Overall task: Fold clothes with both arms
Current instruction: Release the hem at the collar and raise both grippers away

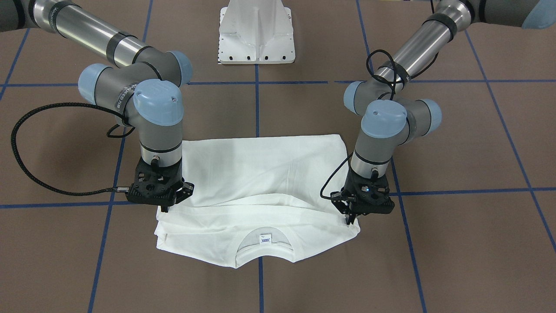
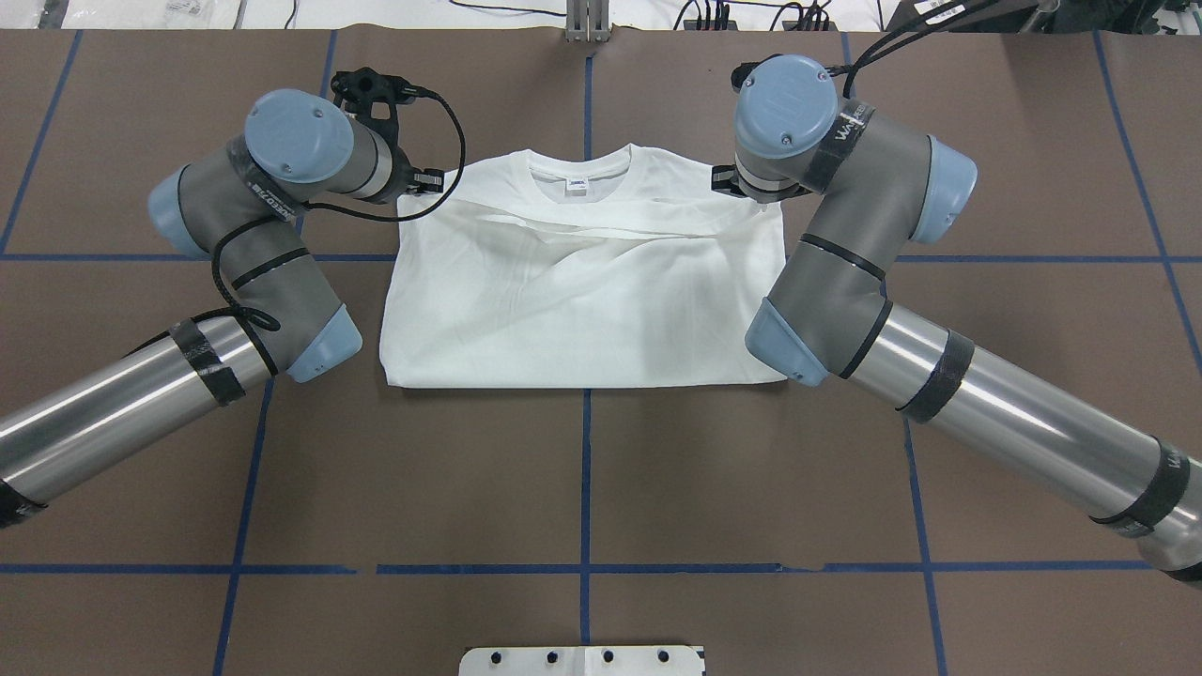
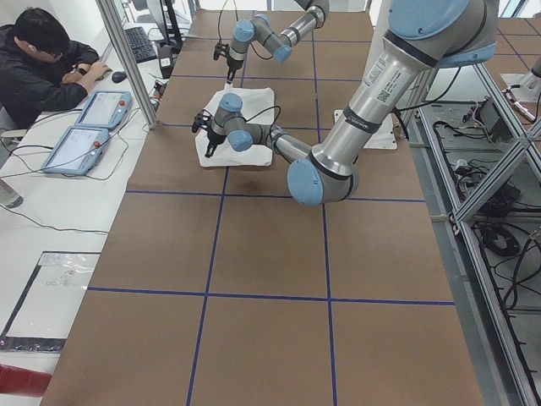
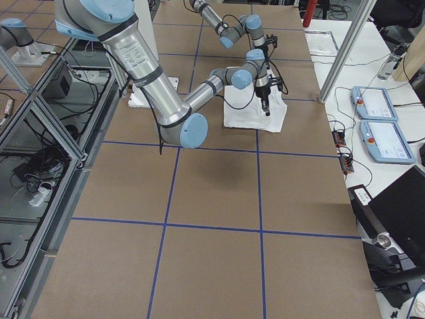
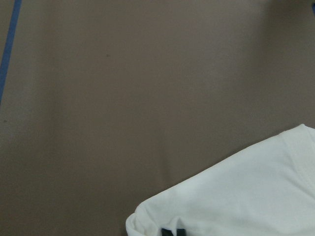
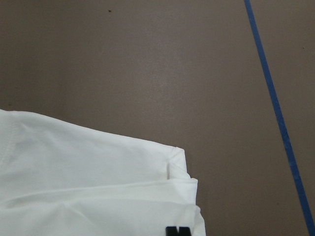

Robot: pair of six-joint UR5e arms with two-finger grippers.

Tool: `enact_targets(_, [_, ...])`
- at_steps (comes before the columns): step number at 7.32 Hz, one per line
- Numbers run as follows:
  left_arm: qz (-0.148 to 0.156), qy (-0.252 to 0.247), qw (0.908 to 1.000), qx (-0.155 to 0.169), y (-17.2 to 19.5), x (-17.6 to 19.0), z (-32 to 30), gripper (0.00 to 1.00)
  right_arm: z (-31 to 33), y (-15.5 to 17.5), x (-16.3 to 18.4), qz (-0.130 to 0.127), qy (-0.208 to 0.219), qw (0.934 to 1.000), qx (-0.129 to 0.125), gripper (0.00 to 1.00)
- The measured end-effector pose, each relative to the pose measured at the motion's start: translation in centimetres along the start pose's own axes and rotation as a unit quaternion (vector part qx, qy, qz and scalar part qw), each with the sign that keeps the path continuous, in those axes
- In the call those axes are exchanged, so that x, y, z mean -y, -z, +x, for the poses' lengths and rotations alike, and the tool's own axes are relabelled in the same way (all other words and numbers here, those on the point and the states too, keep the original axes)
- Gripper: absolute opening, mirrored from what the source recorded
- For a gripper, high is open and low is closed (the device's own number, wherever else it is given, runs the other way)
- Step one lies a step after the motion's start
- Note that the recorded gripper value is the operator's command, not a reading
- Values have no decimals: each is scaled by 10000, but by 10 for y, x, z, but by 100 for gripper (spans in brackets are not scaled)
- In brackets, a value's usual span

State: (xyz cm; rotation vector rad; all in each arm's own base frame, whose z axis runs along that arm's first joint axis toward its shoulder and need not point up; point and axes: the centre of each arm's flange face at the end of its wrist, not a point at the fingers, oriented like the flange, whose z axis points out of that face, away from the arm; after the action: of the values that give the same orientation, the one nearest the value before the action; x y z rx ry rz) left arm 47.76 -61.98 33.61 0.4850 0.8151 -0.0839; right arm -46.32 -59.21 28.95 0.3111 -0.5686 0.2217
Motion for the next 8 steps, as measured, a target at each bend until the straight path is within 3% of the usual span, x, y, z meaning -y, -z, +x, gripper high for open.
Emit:
enact_targets(5, [89, -161, 9998, 47, 7, 15, -11, 0, 29, 7, 35, 158, 4, 9998, -92, 0])
enact_targets(6, [104, -157, 9998, 58, 8, 17, -14, 21, 31, 7, 37, 166, -9, 9998, -101, 41])
enact_targets(7, [113, -155, 9998, 60, 8, 18, -15, 99, 31, 6, 38, 166, -21, 9998, -107, 99])
enact_targets(8, [128, -177, 9998, 36, 9, 18, -16, 100, 29, 5, 36, 169, -28, 9998, -102, 100])
